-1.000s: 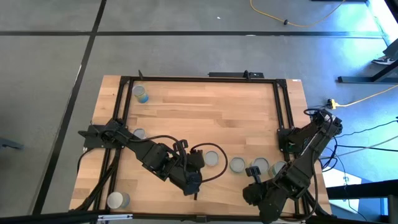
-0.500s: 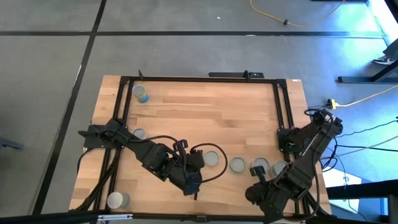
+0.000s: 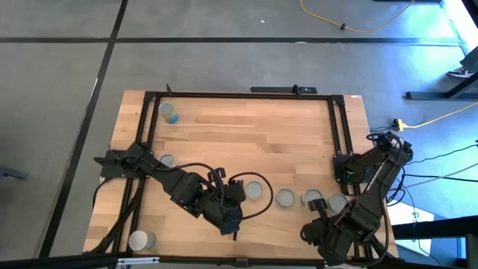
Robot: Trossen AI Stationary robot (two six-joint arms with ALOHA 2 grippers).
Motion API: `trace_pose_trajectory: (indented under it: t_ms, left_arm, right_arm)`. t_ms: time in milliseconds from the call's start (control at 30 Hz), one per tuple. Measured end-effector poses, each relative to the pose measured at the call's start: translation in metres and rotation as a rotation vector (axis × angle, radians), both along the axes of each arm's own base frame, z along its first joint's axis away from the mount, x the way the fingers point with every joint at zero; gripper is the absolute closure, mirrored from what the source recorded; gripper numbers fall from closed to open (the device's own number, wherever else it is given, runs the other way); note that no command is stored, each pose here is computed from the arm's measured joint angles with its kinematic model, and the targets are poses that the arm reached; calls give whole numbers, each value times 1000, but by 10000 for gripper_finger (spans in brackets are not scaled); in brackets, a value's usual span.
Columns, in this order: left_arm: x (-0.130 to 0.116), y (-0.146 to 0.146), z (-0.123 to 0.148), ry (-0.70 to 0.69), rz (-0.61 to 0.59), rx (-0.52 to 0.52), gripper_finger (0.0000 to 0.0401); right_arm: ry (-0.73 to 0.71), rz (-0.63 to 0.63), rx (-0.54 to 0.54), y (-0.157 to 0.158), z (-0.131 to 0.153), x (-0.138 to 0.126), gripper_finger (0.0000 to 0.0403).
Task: Pick and place cans onto a shelf
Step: Put the yellow canned black beans on the shelf aligned with the other pink canned chicken soup, then adjust the shelf
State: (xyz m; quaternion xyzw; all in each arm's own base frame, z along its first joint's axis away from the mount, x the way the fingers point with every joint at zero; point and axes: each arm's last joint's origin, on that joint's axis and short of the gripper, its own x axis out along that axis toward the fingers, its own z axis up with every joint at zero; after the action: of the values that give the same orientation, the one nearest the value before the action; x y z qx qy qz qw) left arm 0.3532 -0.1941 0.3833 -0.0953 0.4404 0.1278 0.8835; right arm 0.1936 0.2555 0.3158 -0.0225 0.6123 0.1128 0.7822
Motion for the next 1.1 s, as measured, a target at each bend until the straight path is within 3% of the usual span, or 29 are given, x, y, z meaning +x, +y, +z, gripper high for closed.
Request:
trace_pose_trajectory:
  t_ms: [167, 400, 667, 900, 1100]
  left_arm:
    - [0, 0, 0, 0, 0, -1, 401]
    - [0, 0, 0, 7, -6, -10, 401]
    - [-17, -10, -15, 183, 61, -41, 401]
    - [-34, -35, -15, 186, 62, -104, 401]
    - [-37, -57, -47, 208, 100, -114, 401]
  right_arm:
    - [-30, 17, -6, 4, 5, -5, 393]
    - [-255, 28, -6, 7, 48, -5, 393]
    - [-485, 66, -33, 1, 93, -4, 393]
    - [-540, 142, -54, -2, 108, -6, 393]
    - [-550, 186, -75, -3, 110, -6, 393]
